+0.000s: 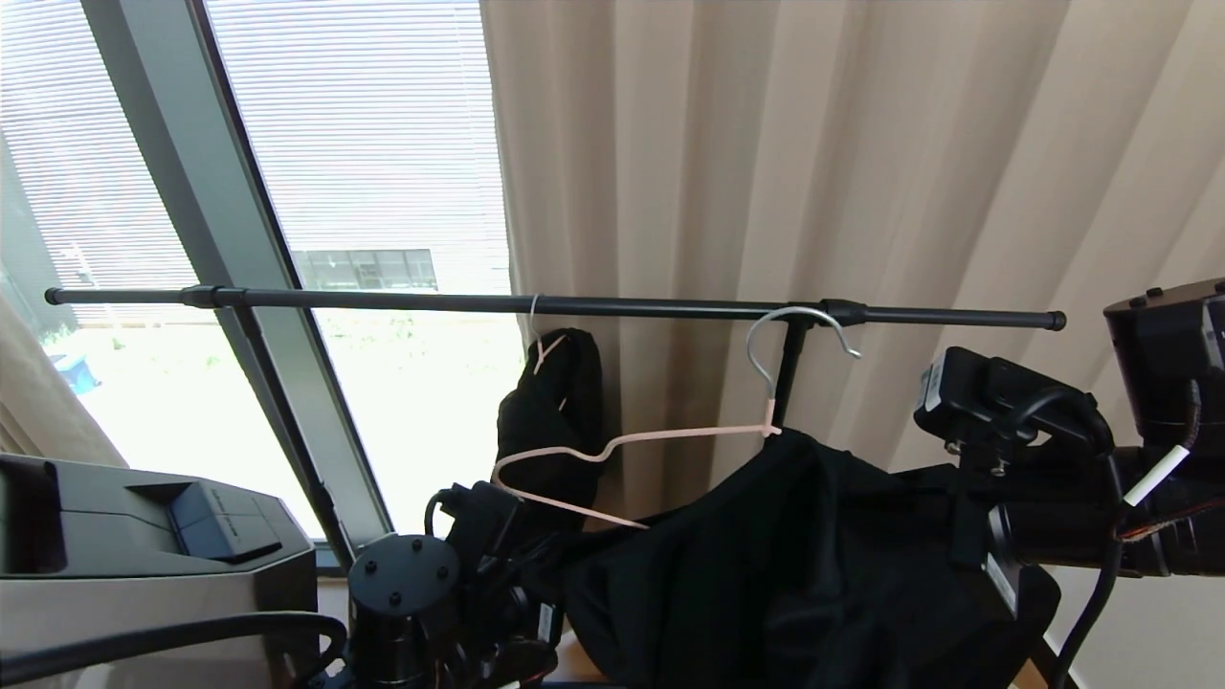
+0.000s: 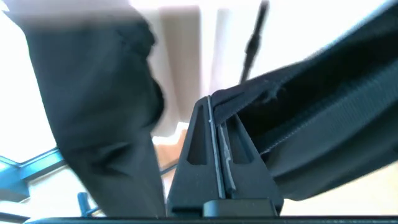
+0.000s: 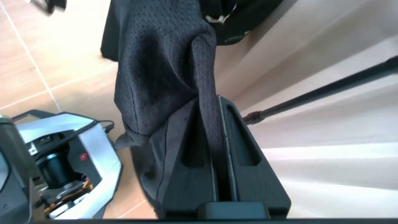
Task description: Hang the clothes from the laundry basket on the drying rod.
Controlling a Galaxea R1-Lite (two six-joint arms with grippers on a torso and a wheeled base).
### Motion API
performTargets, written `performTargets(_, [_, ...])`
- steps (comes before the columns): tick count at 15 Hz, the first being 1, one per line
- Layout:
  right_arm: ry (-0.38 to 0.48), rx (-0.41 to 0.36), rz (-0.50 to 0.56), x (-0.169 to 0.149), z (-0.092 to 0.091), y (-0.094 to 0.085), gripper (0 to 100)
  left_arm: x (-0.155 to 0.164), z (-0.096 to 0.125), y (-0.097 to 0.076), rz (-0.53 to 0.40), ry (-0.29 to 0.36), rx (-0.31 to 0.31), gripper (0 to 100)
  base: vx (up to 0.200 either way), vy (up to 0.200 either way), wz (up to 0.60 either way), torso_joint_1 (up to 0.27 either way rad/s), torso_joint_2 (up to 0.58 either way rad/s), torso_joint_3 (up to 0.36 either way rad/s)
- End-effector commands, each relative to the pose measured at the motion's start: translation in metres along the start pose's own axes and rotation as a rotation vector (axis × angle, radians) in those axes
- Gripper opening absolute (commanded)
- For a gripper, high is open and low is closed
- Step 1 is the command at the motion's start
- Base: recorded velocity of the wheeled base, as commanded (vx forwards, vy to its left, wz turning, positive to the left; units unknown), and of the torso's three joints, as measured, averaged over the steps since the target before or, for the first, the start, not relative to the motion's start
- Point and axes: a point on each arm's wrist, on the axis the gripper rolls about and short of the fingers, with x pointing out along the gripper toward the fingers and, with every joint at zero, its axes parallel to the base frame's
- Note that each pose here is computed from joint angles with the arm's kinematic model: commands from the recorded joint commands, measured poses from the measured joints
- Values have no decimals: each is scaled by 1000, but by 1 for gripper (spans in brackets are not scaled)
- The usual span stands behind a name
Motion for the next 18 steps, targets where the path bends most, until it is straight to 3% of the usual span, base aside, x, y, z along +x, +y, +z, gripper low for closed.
performTargets(1, [1, 11, -19, -4, -4, -3, 0, 0, 5, 5, 18, -18, -4, 0, 0, 0, 0, 0, 0, 0])
performTargets(9, [30, -49, -51, -10, -17, -6, 0, 8, 12, 35, 106, -52, -33, 0, 0, 0, 0, 0, 0, 0])
performTargets(12, [46, -68, -65, -10, -21, -7, 0, 8, 14, 39, 116, -62, -38, 0, 0, 0, 0, 0, 0, 0])
performTargets(18, [85, -79, -99, -5, -25, -8, 0, -10, 42, 37, 99, -168, -26, 0, 0, 0, 0, 0, 0, 0])
